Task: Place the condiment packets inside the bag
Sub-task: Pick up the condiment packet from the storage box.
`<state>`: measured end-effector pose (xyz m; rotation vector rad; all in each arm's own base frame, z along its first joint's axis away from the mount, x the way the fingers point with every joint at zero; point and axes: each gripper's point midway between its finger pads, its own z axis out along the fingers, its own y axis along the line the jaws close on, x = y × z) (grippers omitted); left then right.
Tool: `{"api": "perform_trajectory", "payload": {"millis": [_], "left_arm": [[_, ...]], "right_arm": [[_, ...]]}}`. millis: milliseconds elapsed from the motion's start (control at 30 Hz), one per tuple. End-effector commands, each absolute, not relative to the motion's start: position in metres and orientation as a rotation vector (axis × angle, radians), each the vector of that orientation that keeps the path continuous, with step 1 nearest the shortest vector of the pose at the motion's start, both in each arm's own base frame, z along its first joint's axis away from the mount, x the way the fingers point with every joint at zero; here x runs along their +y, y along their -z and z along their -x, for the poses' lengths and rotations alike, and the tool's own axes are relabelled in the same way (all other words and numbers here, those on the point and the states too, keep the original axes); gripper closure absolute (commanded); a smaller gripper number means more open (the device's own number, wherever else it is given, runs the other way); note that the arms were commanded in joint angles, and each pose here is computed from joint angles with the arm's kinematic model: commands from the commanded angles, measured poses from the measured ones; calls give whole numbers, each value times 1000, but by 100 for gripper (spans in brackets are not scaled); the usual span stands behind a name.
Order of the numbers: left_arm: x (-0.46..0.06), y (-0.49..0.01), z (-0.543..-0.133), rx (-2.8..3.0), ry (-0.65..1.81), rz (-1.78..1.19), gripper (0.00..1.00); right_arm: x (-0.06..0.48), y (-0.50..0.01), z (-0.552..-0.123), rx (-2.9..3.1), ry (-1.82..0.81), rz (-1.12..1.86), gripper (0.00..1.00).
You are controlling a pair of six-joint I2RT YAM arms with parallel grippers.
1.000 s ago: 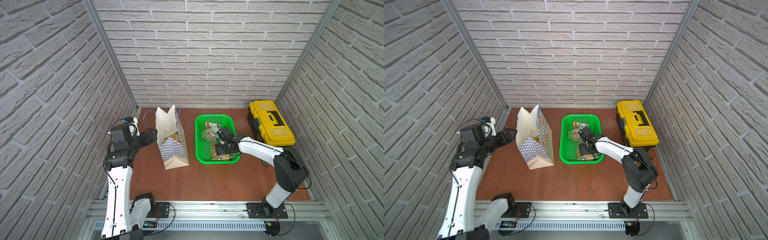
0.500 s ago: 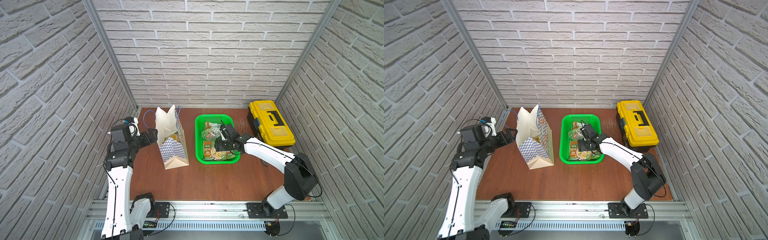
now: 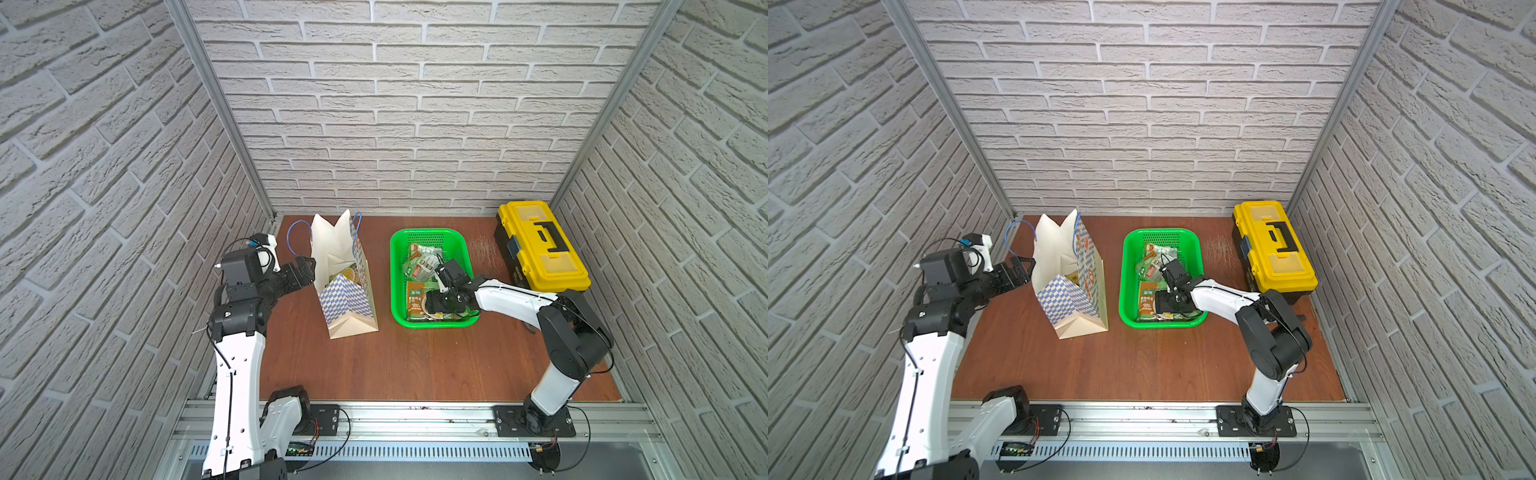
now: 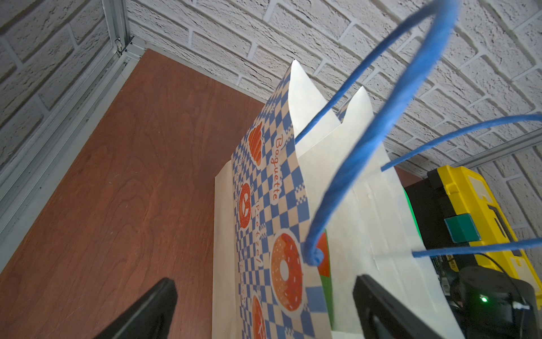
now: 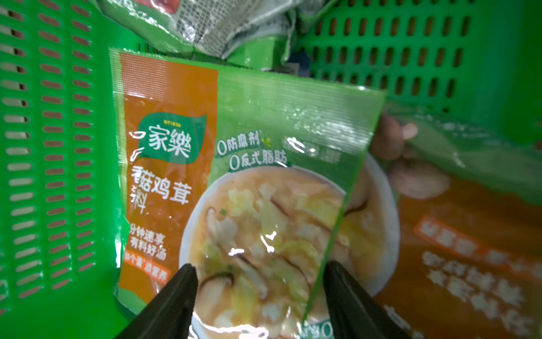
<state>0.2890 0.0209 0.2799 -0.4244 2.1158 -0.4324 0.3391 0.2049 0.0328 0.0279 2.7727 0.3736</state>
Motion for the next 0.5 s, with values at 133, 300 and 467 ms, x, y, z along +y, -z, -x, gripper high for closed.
{"api": "perform_trajectory", "payload": {"millis": [133,300,467], "left_arm": [[22,-286,-292,2078,428,396,2],[21,-286,-291,2076,430,396,2],[21,-287,-291,2075,432,395,2]], "right_arm": [[241,-50,-354,2669,-667,-92,46],[242,-82,-358,2560,-726,-96,72],[248,-108,-356,2495,-815,-76,92]]}}
